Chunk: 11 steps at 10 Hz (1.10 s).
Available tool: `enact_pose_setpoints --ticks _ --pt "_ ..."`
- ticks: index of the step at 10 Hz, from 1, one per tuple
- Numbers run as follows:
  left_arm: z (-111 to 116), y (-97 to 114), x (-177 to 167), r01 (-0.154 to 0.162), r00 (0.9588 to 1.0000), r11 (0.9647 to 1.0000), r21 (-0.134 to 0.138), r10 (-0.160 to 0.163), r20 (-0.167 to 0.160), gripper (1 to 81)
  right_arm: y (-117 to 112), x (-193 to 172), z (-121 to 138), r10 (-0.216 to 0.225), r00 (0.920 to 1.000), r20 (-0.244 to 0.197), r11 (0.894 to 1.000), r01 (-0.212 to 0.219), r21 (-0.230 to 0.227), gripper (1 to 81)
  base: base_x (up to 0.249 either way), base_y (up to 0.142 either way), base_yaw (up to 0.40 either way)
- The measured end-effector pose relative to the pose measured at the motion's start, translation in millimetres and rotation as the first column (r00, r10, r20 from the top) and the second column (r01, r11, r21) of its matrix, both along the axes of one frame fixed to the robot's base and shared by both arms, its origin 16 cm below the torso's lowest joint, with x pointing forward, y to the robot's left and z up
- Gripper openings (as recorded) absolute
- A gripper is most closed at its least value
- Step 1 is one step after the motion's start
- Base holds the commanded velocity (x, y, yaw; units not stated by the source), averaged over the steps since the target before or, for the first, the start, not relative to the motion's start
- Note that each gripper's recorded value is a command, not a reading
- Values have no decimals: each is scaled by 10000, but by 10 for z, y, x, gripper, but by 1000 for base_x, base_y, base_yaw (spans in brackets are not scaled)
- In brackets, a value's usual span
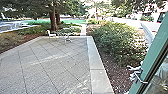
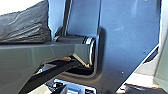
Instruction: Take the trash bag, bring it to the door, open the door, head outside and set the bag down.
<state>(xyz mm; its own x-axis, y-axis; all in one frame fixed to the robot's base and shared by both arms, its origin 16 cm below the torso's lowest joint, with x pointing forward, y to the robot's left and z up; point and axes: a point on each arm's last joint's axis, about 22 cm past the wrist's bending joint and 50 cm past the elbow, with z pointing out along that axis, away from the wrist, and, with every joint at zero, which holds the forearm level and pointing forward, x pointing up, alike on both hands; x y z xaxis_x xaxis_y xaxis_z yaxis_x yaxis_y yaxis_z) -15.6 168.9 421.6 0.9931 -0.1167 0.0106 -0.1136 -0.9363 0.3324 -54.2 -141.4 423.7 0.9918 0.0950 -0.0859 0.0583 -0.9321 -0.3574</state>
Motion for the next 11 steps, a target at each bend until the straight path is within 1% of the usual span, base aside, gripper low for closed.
enact_pose_setpoints --ticks 1,2,3,5,6,7,8,9,11 --pt "-2 4 84 -24 9999 10000 13 24 165 10 0 21 -3 -41 10000 70 10000 41 -13 811 115 0 0" --pt "1 -16 11 -22 10000 10000 -10 22 87 10 0 -81 3 -25 10000 -59 10000 25 -7 811 115 0 0" --pt "2 -22 12 -10 10000 10000 -23 10 40 10 0 -57 2 -6 10000 -54 10000 6 -4 811 115 0 0" --pt "2 -20 -15 -7 10000 10000 -20 7 11 10 0 -80 3 -15 10000 -71 10000 15 -6 811 115 0 0" --pt "1 -23 30 -8 10000 10000 -24 9 55 10 1 -51 2 -18 10000 -40 10000 18 -6 811 115 0 0" --pt "2 -20 2 -16 10000 10000 -18 16 64 10 -4 -92 2 -25 10000 -51 10000 25 -14 811 115 0 0" --pt "3 -17 -96 -4 10000 10000 -16 4 -49 10 0 -176 8 -20 9999 -150 10000 20 -5 811 115 0 0" --pt "5 -23 -143 1 9999 10000 -28 -1 -117 10 2 -210 9 -15 9999 -146 10000 14 -10 811 114 66 0" --pt "3 -22 -69 -8 10000 10000 -23 8 -3 10 -7 -134 1 -43 10000 -3 10000 43 -31 811 115 78 0"
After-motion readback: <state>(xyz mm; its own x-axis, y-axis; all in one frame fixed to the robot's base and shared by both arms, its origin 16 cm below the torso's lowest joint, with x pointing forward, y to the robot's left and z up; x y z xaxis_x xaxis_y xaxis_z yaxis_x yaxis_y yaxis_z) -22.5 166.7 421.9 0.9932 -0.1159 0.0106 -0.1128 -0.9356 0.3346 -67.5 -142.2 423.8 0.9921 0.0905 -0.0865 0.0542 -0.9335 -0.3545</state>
